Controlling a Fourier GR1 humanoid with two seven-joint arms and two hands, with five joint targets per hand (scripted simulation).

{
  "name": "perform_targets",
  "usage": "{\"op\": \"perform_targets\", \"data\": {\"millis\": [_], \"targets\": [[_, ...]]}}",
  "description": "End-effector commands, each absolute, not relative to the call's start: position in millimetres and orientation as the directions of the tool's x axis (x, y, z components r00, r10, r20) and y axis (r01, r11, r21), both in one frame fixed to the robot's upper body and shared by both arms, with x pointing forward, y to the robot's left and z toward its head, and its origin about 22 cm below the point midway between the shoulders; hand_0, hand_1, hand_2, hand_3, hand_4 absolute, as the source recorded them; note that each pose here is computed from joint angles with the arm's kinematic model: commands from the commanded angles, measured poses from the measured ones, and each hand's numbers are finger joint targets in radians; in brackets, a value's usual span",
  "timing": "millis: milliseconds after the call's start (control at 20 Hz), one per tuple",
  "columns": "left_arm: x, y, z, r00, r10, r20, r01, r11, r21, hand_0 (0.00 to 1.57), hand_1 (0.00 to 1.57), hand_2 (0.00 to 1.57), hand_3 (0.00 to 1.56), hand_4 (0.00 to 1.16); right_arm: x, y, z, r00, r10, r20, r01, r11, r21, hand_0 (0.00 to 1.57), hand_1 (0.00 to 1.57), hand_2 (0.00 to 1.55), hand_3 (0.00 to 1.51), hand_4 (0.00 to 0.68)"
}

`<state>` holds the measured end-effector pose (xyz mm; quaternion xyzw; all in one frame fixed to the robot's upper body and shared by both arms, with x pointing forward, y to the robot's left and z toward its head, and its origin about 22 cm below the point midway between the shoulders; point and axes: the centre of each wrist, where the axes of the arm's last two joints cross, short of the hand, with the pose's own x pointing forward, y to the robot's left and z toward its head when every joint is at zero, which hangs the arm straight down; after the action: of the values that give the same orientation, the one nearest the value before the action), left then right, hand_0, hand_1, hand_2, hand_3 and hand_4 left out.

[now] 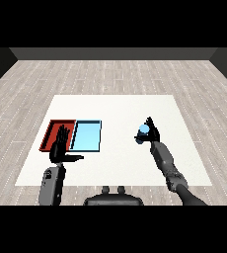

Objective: Pick the blue can and put it in the blue box

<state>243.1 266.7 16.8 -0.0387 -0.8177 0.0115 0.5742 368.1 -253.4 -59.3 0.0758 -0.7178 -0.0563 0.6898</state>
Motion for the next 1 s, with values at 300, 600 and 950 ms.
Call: {"op": "perform_targets", "data": {"millis": [300,600,950], "targets": [[234.2,261,22.2,-0.342,0.088,0.936,0.056,0.996,-0.073,0.0,0.0,0.0,0.0,0.0,383.0,-236,-44,-0.06,-0.071,0.996,0.078,0.994,0.075,1.53,1.53,1.49,1.44,0.587],[260.1,247,28.5,-0.351,0.054,0.935,0.056,0.998,-0.036,0.0,0.0,0.0,0.0,0.0,381.6,-241,-38,-0.041,-0.016,0.999,0.053,0.998,0.018,1.5,1.5,1.47,1.43,0.596],[240.5,246,16.1,-0.328,0.046,0.944,0.081,0.996,-0.02,0.0,0.0,0.0,0.0,0.0,409.1,-198,31,-0.234,-0.021,0.972,-0.054,0.999,0.008,1.5,1.5,1.49,1.45,0.635]]}}
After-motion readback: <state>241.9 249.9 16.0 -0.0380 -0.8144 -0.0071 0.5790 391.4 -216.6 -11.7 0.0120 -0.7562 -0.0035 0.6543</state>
